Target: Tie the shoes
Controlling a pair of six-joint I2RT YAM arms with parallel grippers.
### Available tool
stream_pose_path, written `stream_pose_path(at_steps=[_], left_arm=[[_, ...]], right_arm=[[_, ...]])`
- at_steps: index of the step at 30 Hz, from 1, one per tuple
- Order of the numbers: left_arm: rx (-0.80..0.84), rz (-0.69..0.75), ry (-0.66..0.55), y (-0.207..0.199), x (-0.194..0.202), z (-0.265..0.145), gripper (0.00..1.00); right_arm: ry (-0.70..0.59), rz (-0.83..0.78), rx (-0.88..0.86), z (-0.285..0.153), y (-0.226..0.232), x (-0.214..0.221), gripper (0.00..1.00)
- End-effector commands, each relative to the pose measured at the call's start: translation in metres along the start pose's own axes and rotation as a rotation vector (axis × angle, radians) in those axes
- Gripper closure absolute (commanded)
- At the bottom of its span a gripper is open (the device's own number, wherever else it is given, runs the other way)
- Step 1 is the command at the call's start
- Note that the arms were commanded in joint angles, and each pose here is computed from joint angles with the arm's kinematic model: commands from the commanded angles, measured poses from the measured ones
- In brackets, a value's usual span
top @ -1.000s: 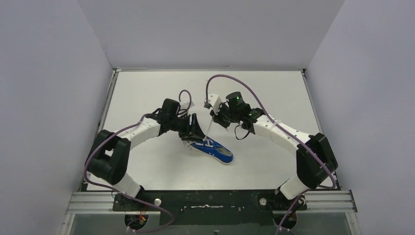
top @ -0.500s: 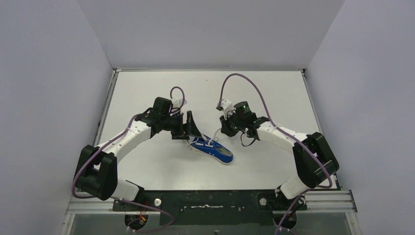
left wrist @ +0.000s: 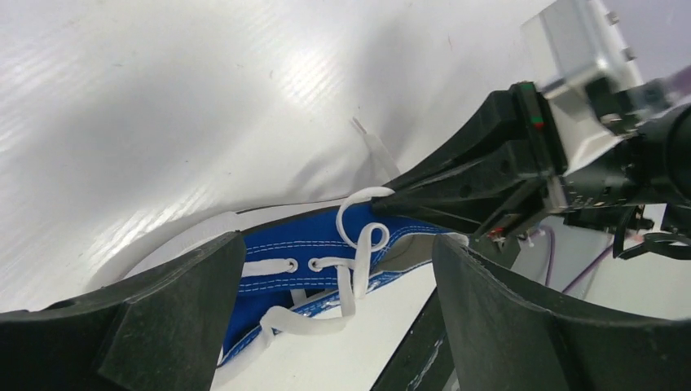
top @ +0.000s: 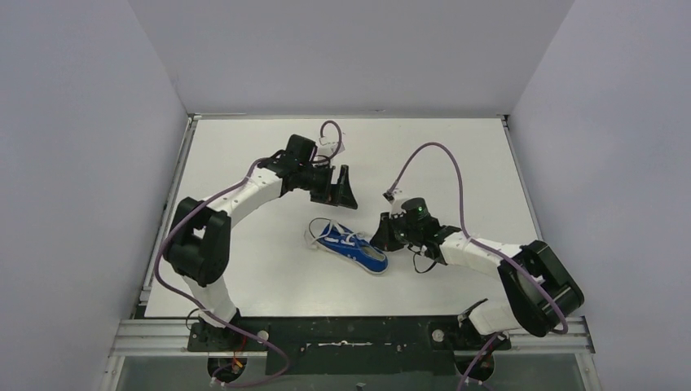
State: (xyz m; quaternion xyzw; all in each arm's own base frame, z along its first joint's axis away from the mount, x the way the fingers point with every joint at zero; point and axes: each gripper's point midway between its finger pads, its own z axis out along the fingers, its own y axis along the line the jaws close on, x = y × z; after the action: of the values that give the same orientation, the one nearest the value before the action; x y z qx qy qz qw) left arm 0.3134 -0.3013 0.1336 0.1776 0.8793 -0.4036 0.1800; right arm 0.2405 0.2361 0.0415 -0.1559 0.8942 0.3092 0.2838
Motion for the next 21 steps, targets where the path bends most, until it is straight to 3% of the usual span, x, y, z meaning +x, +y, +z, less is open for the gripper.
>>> stream_pose_path(at_steps=[1,6,11,15,18,21], left_arm=[[0.148,0.064,0.093,-0.012,0.017,0.009,0.18],[0.192,0.066,0.209,-0.017,0.049,-0.001,0.28],[0.193,0.071,0.247,-0.018,0.076,-0.015,0.39],[0.236,0.064,0.289,-0.026,0.092,-0.019,0.55],[0.256,0.053,0.294,-0.031,0.096,-0.022,0.60],[0.270,0.054,0.294,-0.036,0.099,-0.024,0.60]], right_arm=[[-0.179,0.101,-0.130,-0.007,0.041,-0.031,1.00],[-0.185,0.122,-0.175,-0.009,0.061,-0.020,1.00],[-0.155,0.086,-0.217,-0.017,0.074,-0.010,1.00],[-0.126,-0.046,-0.147,-0.041,0.069,-0.014,1.00],[-0.129,-0.185,-0.130,-0.066,0.069,-0.027,1.00],[-0.111,-0.340,-0.253,-0.078,0.092,-0.033,1.00]])
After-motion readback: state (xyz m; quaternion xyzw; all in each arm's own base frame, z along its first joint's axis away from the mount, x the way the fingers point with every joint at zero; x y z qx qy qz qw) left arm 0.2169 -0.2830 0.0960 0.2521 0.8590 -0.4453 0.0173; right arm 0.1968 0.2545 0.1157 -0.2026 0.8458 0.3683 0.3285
